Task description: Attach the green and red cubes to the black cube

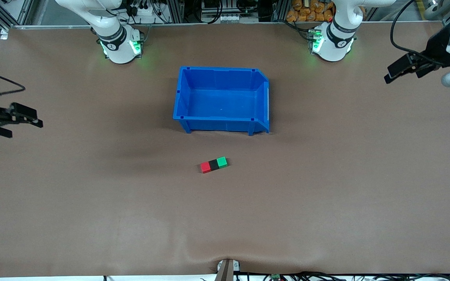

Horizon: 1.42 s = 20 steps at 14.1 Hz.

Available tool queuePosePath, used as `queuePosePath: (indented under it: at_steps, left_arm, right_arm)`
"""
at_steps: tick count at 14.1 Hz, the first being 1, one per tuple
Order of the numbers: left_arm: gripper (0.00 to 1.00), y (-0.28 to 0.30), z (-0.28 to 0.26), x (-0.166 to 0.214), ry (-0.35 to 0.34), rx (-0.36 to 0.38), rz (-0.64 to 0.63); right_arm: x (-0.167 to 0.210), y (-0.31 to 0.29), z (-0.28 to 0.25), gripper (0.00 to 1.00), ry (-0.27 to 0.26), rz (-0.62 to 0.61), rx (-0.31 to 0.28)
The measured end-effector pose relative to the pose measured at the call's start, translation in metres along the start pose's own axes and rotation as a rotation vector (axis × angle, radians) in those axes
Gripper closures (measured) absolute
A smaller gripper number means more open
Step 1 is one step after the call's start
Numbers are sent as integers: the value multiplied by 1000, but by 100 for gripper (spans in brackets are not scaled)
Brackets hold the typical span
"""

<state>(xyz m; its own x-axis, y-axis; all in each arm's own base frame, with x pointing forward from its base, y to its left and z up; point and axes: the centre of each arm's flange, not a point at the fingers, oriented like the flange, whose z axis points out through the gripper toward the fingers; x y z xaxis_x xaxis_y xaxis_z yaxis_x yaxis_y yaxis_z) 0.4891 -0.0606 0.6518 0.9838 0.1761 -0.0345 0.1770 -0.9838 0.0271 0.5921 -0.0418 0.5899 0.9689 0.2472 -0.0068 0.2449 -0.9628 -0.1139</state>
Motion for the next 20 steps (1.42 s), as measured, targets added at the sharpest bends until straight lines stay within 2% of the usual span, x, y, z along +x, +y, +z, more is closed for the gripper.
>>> queuePosePath:
  at_steps: [3,6,9,11,20]
  left_arm:
    - [0,5,6,-14,3,47,34]
    - [0,10,6,-16,22,105,52]
    - [0,9,-3,-17,41,101,55]
    - [0,8,-8,-17,52,97,56]
    - [0,6,-12,-3,63,92,71]
  right_arm:
    - [-20,-36,-34,0,31,90,-27]
    - [-46,-55,-47,0,26,162,-38]
    - [-64,-50,-50,0,-23,246,-42]
    - [-66,-49,-49,0,-32,275,-42]
    - [-61,-34,-52,0,13,295,-95]
